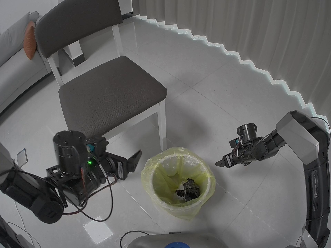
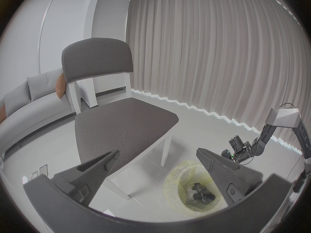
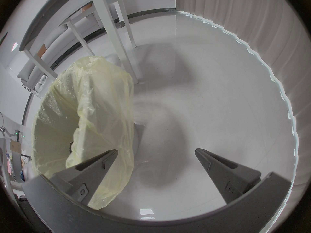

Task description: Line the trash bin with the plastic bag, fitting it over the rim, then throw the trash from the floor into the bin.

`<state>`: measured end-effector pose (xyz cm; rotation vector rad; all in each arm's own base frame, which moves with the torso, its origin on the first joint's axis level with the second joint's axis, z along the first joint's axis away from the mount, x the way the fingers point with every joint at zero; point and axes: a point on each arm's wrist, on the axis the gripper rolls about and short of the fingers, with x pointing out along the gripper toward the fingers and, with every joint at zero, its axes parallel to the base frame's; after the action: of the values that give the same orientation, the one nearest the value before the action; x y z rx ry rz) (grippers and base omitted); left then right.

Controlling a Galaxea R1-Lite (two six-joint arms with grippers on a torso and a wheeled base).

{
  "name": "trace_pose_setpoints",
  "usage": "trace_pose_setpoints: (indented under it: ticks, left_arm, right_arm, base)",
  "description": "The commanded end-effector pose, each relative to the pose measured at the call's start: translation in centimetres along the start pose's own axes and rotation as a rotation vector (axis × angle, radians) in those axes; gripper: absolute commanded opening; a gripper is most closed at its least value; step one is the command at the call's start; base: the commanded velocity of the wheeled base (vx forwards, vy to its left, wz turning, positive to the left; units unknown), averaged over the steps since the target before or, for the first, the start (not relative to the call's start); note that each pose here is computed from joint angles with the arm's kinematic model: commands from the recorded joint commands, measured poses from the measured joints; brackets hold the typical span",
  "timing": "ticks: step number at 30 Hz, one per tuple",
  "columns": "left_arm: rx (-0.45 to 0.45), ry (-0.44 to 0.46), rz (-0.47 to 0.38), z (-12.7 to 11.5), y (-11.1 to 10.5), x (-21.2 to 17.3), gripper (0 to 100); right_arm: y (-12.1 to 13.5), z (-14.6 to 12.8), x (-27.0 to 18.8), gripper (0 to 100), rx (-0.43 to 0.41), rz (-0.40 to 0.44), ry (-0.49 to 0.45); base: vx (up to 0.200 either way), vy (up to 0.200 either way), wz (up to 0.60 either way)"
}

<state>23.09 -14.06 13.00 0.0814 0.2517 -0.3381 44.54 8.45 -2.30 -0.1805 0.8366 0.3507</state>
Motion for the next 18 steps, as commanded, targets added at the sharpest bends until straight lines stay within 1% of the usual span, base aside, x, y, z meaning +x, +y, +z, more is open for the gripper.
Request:
trace_pose_setpoints:
  ticks: [1, 3, 7, 9, 10, 11, 13, 15, 16, 18]
  left_arm:
    - [0.045, 0.165, -0.033, -4.3, -1.9, 3.7, 100]
    - [0.029, 0.213, -0.027, -6.0, -2.2, 5.1, 100]
    - [-0.021, 0.269, -0.002, -8.2, -2.1, 7.0, 100]
    - [-0.039, 0.279, 0.029, -9.1, -1.1, 7.6, 100]
    - [-0.040, 0.281, 0.032, -9.2, -1.0, 7.6, 100]
    - [-0.048, 0.289, 0.055, -9.8, -0.2, 8.0, 100]
    - [-0.060, 0.303, 0.073, -10.6, 0.8, 8.4, 100]
    - [-0.065, 0.309, 0.075, -10.9, 1.1, 8.6, 100]
    - [-0.071, 0.328, 0.086, -11.8, 1.8, 9.1, 100]
    - [-0.073, 0.332, 0.090, -12.1, 2.0, 9.4, 100]
  right_arm:
    - [-0.9, 1.9, -3.3, 100, 0.006, -0.020, -0.071]
    - [-1.2, 2.4, -4.4, 100, 0.008, -0.011, -0.095]
    - [-1.2, 3.0, -5.9, 100, 0.007, 0.000, -0.122]
    - [-1.3, 3.2, -6.5, 100, 0.007, -0.004, -0.132]
    - [-1.3, 3.3, -6.5, 100, 0.007, -0.005, -0.134]
    - [-1.3, 3.3, -6.7, 100, 0.005, -0.005, -0.137]
    - [-1.3, 3.4, -6.8, 100, 0.003, -0.006, -0.141]
    - [-1.3, 3.4, -6.8, 100, 0.003, -0.006, -0.141]
    - [-1.3, 3.5, -6.8, 100, 0.003, -0.007, -0.142]
    - [-1.3, 3.4, -6.8, 100, 0.003, -0.006, -0.141]
  base:
    - [0.000, 0.000, 0.00]
    - [0.000, 0.000, 0.00]
    - [0.000, 0.000, 0.00]
    - [0.000, 0.000, 0.00]
    - [0.000, 0.000, 0.00]
    - [0.000, 0.000, 0.00]
    - [0.000, 0.000, 0.00]
    - [0.000, 0.000, 0.00]
    - [0.000, 0.000, 0.00]
    - [0.000, 0.000, 0.00]
